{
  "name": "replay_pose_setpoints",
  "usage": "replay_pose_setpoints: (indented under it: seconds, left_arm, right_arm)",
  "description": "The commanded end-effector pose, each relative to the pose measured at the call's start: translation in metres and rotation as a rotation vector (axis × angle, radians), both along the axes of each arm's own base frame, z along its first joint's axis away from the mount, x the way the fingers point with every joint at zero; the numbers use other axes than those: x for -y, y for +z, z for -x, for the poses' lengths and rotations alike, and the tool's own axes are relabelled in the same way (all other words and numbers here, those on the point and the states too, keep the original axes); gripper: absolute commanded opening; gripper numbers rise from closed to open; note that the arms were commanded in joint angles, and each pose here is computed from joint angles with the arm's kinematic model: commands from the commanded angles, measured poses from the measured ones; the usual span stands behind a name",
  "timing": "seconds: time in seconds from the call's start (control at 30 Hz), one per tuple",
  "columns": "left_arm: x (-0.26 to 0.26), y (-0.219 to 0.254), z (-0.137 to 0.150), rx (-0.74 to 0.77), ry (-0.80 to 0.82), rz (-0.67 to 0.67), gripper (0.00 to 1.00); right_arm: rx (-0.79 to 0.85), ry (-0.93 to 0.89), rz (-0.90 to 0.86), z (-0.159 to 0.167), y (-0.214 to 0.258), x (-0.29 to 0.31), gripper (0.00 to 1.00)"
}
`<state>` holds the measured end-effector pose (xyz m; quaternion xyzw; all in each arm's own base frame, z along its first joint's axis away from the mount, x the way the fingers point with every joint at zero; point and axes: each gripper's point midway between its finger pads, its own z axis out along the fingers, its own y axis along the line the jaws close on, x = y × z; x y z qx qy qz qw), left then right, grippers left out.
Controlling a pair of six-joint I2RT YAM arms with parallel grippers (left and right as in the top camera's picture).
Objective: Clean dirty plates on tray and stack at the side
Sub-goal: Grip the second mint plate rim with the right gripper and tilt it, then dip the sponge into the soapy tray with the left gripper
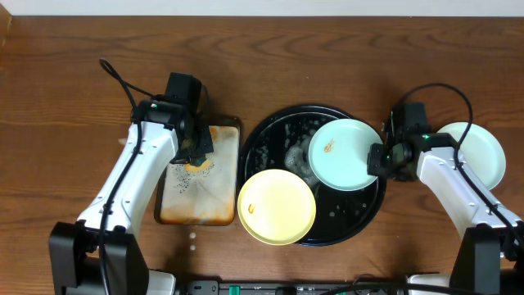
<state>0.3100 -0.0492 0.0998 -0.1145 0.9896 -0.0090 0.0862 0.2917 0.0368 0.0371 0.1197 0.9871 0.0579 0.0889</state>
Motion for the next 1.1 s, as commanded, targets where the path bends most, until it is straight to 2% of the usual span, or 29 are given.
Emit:
replay_pose_setpoints:
  seconds: [0.0,0.17,0.2,0.3,0.4,0.5,0.7,0.83,0.97,1.07]
  left_arm:
    - [-0.001,0.002,0.0,0.01,-0.013,-0.006,0.14]
    - [-0.001,0.002,0.0,0.01,-0.013,-0.006,0.14]
    - [-0.001,0.002,0.0,0.009,-0.013,-0.006,0.14]
    - [-0.001,0.002,0.001,0.009,-0.013,-0.006,0.14]
    - [-0.001,0.002,0.001,0.009,-0.013,-0.006,0.14]
    - [-0.001,0.002,0.001,0.009,-0.013,-0.006,0.14]
    - [-0.001,0.002,0.001,0.009,-0.013,-0.006,0.14]
    - [-0.001,0.002,0.001,0.009,-0.013,-0.006,0.14]
    - [-0.001,0.002,0.0,0.009,-0.013,-0.006,0.14]
    - [-0.001,0.002,0.001,0.007,-0.013,-0.006,0.14]
  right_arm:
    - [-0.041,-0.18,-0.065,0.007,-0.003,-0.007,0.25]
    - [-0.073,-0.307,-0.079,0.018,-0.018,-0.005,0.18]
    - [-0.076,-0.328,-0.076,0.021,-0.021,-0.004,0.19]
    - [-0.068,-0.36,-0.059,0.025,-0.031,0.001,0.34]
    - [-0.05,-0.363,-0.044,0.024,-0.035,0.004,0.35]
    - [-0.044,-0.364,-0.039,0.023,-0.036,0.005,0.22]
    - [0.038,-0.308,-0.048,0.004,-0.032,0.004,0.12]
    - [0.143,-0.173,-0.032,-0.018,-0.025,0.002,0.01]
    - [0.266,0.04,0.021,-0.041,-0.015,0.0,0.01]
    - [0.283,0.064,0.049,-0.045,-0.013,0.003,0.01]
